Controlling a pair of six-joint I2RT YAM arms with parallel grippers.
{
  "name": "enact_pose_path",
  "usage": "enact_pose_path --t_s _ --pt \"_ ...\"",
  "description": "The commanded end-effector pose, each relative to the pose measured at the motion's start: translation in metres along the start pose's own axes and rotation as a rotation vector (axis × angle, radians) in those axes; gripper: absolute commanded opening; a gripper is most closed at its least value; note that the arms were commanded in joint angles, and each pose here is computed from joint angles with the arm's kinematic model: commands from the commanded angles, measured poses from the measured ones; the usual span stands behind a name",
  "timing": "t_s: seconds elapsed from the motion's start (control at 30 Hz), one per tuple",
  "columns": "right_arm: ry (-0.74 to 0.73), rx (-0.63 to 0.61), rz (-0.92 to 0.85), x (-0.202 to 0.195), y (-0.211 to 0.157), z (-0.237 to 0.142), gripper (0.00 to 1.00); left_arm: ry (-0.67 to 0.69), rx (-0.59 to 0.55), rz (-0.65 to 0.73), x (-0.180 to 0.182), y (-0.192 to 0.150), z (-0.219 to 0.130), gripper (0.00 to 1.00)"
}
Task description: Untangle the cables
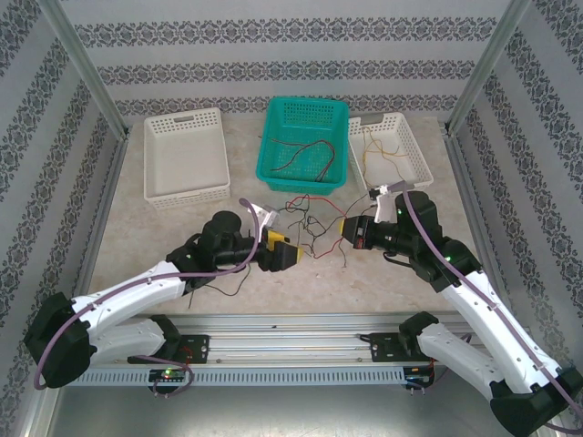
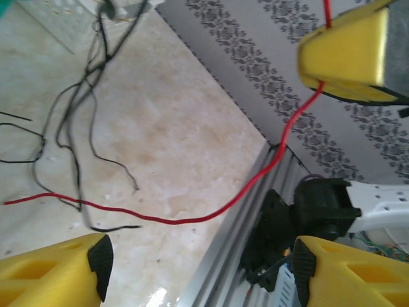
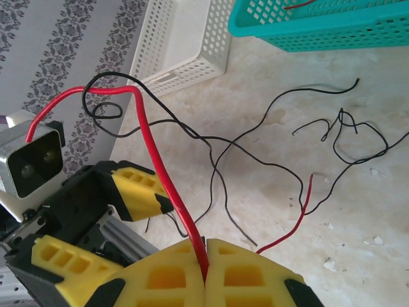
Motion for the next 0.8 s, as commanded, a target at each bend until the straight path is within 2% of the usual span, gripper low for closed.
enact_pose_path --t_s 0.0,0.23,0.53,0.63,0.77 --pt "0.023 -0.029 -0.015 0.005 0.003 0.002 0.0 -0.095 -0.125 0.071 -0.016 0.018 -0.001 0.76" --pt "0.049 0.004 -0.013 0.008 -0.005 0.007 0.0 0.017 -0.241 0.118 -0.008 0.024 -0.006 0.81" --pt "0.123 0.037 -0.007 0.018 -0.016 0.008 0.0 0.155 -0.27 0.151 0.008 0.028 0.002 0.8" --pt "0.149 0.035 0.001 0.021 -0.017 0.006 0.0 0.161 -0.268 0.153 0.009 0.029 0.005 0.77" --pt "0.188 0.043 0.016 0.026 -0.019 0.005 0.0 0.182 -0.286 0.149 0.013 0.029 0.007 0.63"
Point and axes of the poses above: each hand's point on the last joint's axis, 136 mm out from that joint toward the fingers, its own z axis out along the fingers, its own x axis along the line the jaws close on, y = z × x, the point moved 9 cm from there along -z, back along the fingers, and after that the axes turned 8 degrees about z, right-handed, at the moved point
